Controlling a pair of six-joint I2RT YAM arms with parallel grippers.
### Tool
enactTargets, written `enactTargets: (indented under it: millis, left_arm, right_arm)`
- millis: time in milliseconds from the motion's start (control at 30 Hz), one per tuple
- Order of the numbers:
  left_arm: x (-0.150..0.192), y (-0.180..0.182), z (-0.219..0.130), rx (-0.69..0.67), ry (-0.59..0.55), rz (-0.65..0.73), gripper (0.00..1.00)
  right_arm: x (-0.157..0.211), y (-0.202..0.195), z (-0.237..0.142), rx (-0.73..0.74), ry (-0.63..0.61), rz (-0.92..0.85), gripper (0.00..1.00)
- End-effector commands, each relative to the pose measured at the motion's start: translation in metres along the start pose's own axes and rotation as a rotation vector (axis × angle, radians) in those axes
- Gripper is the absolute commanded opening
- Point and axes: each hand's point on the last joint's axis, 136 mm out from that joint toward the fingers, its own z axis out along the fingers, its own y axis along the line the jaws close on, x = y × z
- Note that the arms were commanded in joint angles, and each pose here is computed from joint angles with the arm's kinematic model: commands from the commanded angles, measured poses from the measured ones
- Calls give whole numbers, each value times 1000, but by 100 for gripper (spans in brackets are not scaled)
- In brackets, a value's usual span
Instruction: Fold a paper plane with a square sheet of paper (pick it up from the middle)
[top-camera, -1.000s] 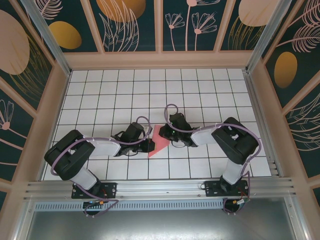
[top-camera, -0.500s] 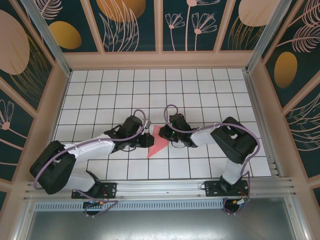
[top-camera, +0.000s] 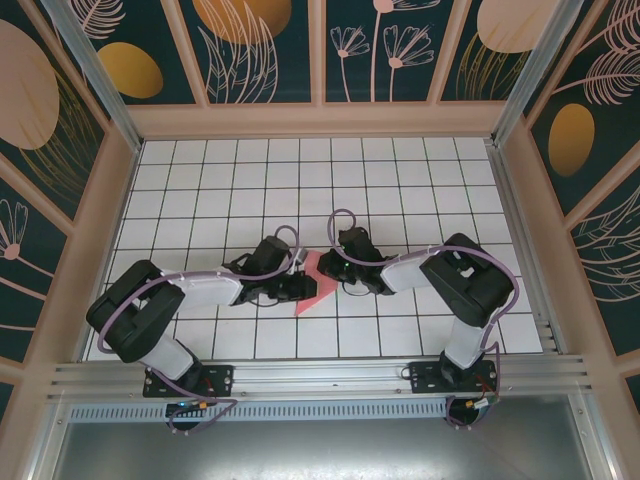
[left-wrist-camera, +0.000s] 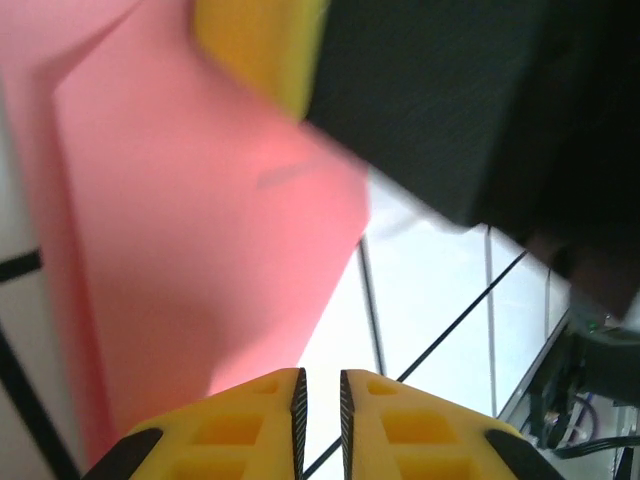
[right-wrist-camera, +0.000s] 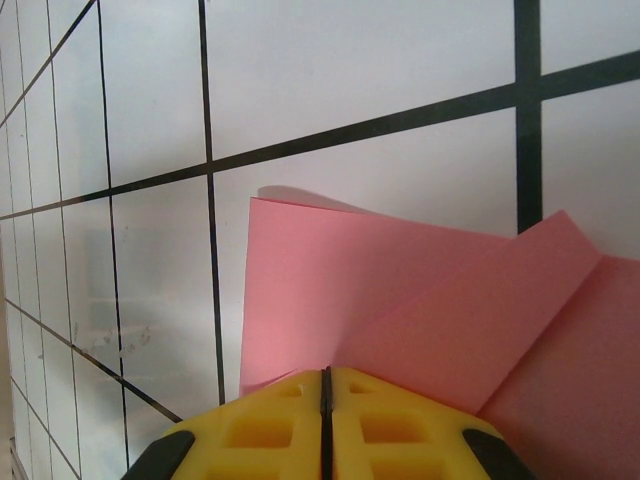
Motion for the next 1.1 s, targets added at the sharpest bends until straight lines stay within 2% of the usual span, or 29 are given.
enactTargets:
  millis: [0,200,333,800,1067]
  left_arm:
    - [15,18,4,-19,31,-30,19]
    - [44,56,-2,-136,81,-40,19]
    - [59,66,-9,-160,98,-45,18]
    - [81,67,-25,-153,150,-14,15]
    - [73,58,-32,-153,123,15,12]
  right_arm:
    - [25,-52,6,168,59,33,12]
    - [25,-56,5,188,57,31,12]
    - [24,-57,4,197,54,31,12]
    - [26,-63,3,225,59,34,12]
    - [26,-64,3,236,63,30,12]
